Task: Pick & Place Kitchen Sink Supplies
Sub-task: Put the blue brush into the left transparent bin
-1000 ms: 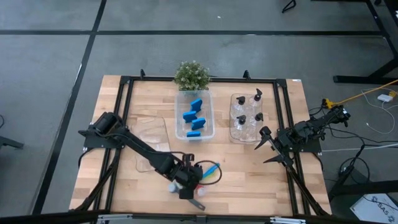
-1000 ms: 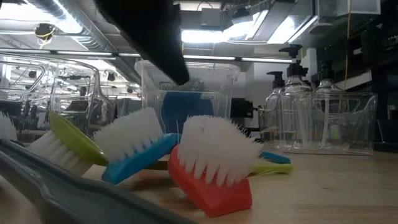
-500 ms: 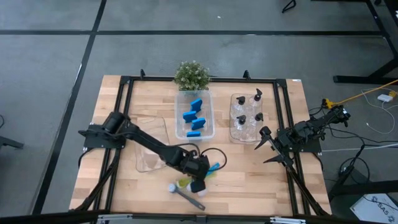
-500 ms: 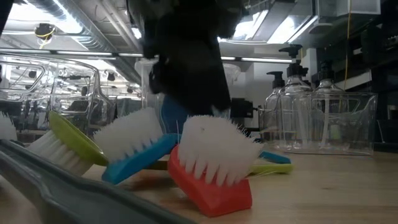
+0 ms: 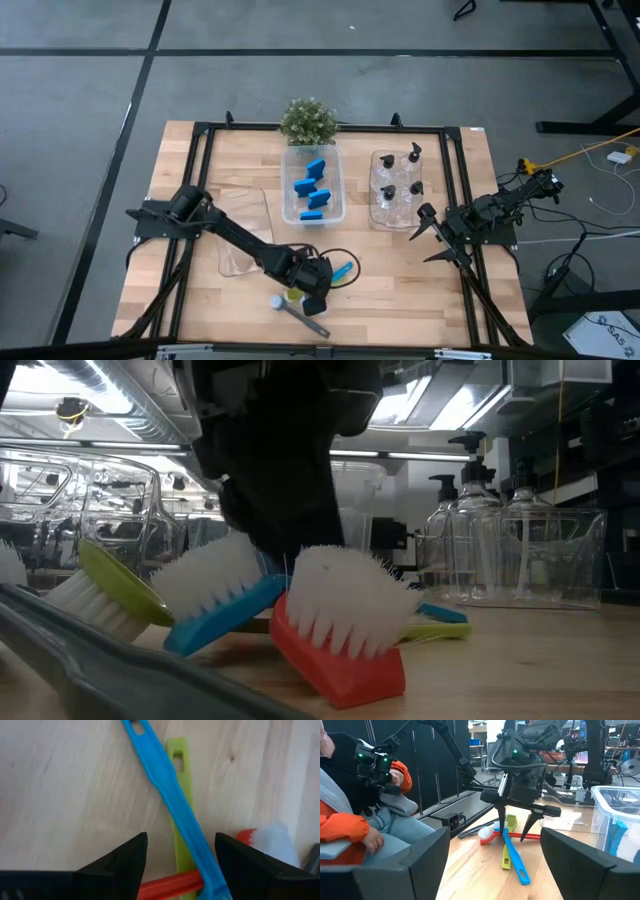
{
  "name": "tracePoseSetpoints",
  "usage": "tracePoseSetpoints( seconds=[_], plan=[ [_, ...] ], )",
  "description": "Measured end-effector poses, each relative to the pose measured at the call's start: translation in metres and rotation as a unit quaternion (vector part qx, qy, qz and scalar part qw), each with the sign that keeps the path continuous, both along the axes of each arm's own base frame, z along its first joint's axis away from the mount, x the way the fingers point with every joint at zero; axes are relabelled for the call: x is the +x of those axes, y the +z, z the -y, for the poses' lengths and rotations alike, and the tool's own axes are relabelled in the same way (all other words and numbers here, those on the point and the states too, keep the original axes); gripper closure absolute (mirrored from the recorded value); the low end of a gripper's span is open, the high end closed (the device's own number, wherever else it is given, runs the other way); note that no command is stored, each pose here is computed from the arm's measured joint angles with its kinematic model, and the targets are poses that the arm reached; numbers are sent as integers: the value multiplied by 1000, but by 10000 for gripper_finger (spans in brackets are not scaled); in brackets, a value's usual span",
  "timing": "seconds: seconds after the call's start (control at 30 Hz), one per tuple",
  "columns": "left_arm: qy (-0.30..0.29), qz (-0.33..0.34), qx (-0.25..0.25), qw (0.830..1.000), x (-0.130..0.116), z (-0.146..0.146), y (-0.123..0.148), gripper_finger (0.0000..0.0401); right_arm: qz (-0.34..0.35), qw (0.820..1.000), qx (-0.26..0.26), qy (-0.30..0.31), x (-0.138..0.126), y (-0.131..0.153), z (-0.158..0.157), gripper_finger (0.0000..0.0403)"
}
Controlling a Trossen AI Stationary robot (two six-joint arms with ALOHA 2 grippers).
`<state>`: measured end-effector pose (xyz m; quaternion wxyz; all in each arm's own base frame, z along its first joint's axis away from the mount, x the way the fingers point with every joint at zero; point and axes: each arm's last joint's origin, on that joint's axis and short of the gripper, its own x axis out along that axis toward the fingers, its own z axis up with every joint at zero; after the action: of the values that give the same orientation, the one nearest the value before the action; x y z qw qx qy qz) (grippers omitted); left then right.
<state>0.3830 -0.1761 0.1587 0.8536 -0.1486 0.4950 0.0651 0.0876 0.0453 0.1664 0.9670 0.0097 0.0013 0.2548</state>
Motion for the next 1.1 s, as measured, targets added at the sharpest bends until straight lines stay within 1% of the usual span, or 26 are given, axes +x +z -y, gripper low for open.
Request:
tracePoseSetpoints(
  seconds=[0.17, 0.4, 0.47, 0.53, 0.7, 0.77, 0.83, 1.1],
  plan=[
    [11, -14, 0, 1000, 2, 1, -14, 179, 0, 1000, 0, 0, 0, 0, 0, 95],
    [49, 1, 12, 999, 5, -6, -10, 185, -1, 1000, 1, 0, 0, 0, 0, 95],
    [56, 3, 7, 998, 5, -7, -9, 200, 0, 1000, 0, 0, 0, 0, 0, 95],
    [64, 0, 2, 998, 5, -7, -10, 223, 0, 1000, 0, 0, 0, 0, 0, 95],
    [82, -5, -7, 997, 4, -8, -10, 306, 0, 1000, 1, 0, 0, 0, 0, 95],
    [81, -6, -11, 997, 4, -7, -10, 339, 0, 1000, 0, 0, 0, 0, 0, 95],
    [81, -7, -14, 997, 4, -7, -10, 362, 0, 1000, 0, 0, 0, 0, 0, 95],
    [95, 0, -5, 995, 3, -5, -10, 363, 0, 1000, 0, 0, 0, 0, 0, 95]
  ],
)
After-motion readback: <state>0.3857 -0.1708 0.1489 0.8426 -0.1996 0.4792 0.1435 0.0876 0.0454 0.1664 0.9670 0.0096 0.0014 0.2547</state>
